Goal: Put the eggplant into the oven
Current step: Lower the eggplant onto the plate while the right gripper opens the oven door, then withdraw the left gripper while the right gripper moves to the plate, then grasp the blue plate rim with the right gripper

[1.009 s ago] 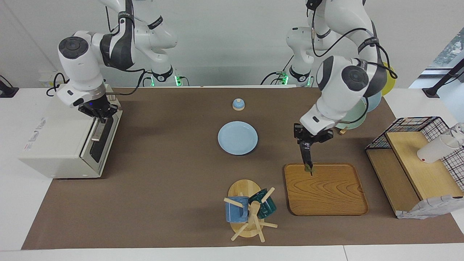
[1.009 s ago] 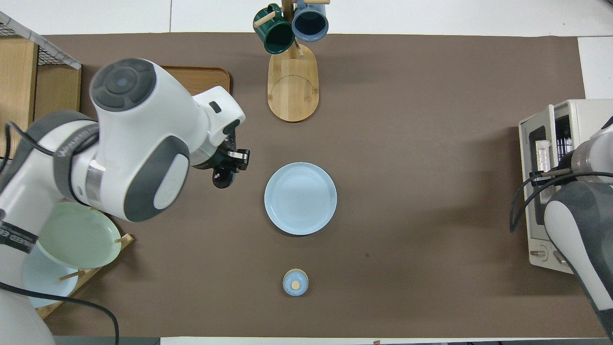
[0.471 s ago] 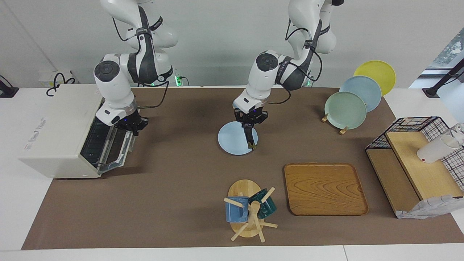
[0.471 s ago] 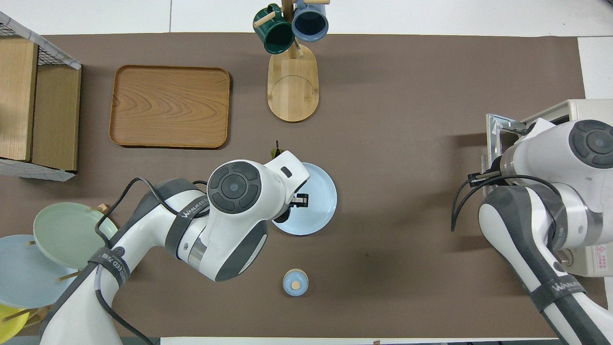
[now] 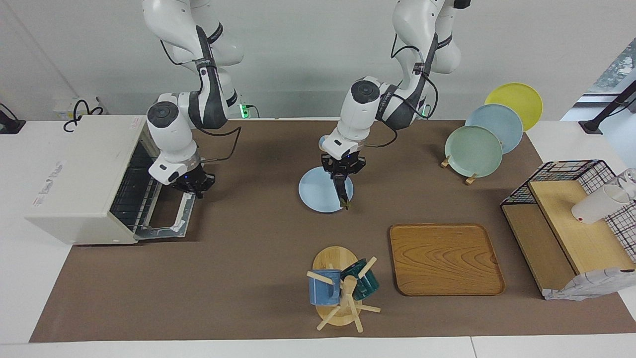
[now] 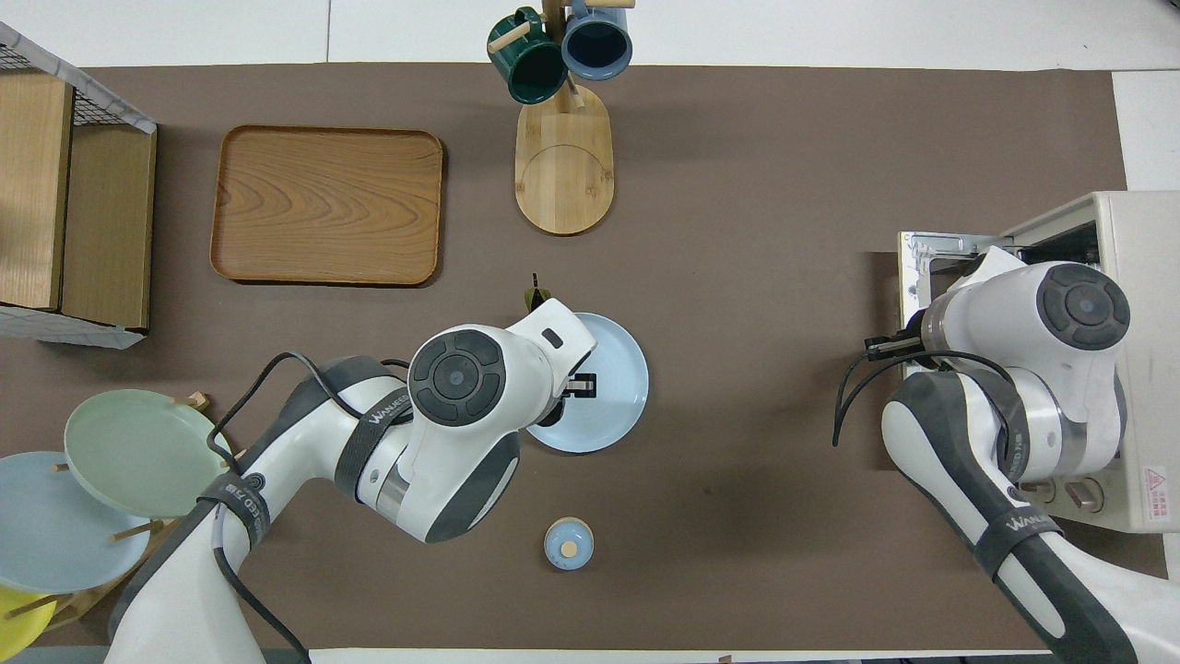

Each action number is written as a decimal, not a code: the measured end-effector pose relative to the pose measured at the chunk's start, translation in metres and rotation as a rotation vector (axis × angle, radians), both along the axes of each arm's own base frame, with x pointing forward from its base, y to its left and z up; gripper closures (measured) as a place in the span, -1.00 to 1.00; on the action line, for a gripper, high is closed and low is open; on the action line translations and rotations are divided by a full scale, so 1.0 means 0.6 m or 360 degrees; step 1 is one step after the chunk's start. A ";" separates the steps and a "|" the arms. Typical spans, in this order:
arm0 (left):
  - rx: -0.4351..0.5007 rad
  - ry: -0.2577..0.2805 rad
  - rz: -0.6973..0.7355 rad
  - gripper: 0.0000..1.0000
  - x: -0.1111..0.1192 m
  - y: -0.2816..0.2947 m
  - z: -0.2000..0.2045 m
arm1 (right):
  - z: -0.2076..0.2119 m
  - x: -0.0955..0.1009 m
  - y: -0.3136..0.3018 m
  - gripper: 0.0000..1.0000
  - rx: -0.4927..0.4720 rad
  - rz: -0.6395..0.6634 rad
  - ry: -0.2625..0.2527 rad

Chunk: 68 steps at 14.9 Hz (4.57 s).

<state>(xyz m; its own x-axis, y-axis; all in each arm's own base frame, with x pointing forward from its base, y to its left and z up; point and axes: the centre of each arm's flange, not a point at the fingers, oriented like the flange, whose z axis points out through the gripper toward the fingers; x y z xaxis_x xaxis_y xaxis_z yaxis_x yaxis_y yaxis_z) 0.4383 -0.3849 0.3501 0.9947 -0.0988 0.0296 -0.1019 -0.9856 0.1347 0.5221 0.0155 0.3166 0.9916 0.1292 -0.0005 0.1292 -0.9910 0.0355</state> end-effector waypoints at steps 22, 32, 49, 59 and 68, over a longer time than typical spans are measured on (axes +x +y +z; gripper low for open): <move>-0.0007 -0.0012 0.0014 -1.00 0.008 -0.006 -0.001 | 0.002 0.004 0.164 0.32 0.0012 -0.0158 0.0065; 0.0027 -0.0004 0.0160 -1.00 0.260 0.407 0.263 | 0.101 -0.027 0.430 -0.98 0.0057 0.0110 0.0010; 0.0200 0.0083 0.0090 -1.00 0.150 0.477 0.408 | 0.026 -0.106 0.820 -0.28 0.0170 0.0057 -0.0142; 0.0202 0.0106 0.0108 -1.00 0.147 0.492 0.442 | -0.035 -0.128 0.798 0.33 0.0157 0.0144 -0.0158; 0.0202 0.0107 0.0105 -1.00 0.147 0.490 0.442 | -0.031 -0.142 0.780 0.87 0.0005 0.0315 -0.0190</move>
<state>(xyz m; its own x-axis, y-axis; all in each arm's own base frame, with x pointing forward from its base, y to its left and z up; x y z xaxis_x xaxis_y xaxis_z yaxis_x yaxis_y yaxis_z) 0.5266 -0.0907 0.6152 0.9984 -0.0320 -0.0457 -0.0314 -0.9994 0.0127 0.4372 0.4833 0.2981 0.9398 0.3213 0.1160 0.3164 -0.9468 0.0590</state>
